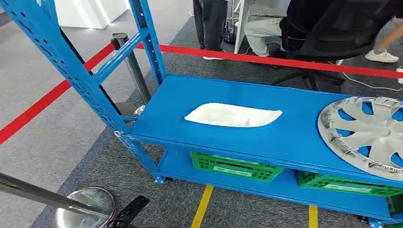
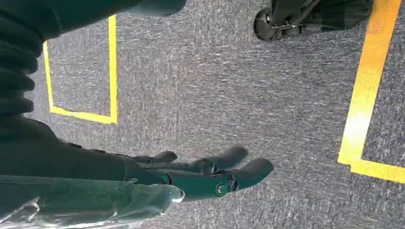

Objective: Take the parts from the cabinet and place them on the table.

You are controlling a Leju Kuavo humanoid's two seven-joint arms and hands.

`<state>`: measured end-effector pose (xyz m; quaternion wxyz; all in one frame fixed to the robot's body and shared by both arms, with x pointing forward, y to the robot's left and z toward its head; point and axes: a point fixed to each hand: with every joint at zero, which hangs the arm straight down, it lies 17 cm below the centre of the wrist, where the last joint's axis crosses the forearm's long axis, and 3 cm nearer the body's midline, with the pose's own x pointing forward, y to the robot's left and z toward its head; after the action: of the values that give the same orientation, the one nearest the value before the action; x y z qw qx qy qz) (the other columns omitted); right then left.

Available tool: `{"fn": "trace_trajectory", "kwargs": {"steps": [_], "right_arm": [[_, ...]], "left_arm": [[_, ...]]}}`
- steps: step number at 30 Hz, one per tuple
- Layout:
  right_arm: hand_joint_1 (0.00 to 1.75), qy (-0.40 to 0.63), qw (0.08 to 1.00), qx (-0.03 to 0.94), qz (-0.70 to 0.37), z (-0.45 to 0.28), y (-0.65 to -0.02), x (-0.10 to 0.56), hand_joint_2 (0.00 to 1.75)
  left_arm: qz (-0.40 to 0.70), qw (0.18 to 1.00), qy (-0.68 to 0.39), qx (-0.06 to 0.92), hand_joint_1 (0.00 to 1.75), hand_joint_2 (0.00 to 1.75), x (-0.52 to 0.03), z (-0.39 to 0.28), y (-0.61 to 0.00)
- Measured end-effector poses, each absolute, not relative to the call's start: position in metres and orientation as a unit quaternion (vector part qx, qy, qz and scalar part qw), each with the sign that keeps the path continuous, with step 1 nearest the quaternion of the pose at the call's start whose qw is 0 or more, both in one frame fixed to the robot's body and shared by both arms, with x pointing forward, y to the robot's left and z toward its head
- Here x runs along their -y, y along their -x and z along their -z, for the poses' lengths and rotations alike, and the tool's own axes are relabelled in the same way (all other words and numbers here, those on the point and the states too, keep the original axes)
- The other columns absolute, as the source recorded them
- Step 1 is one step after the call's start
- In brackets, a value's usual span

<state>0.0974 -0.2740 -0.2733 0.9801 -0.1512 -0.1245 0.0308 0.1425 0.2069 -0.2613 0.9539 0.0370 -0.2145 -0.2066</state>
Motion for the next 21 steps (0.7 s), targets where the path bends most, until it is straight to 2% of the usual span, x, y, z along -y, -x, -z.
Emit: {"fn": "trace_trajectory", "kwargs": {"steps": [17, 21], "right_arm": [[0.0, 0.151, 0.98, 0.125, -0.031, 0.273, -0.097, 0.274, 1.75], [0.0, 0.151, 0.98, 0.125, -0.031, 0.273, -0.098, 0.274, 1.75]], "left_arm": [[0.222, 0.944, -0.053, 0.238, 0.0, 1.75, -0.21, 0.258, -0.154], [0.24, 0.927, -0.073, 0.279, 0.0, 1.75, -0.213, 0.25, -0.174]]}}
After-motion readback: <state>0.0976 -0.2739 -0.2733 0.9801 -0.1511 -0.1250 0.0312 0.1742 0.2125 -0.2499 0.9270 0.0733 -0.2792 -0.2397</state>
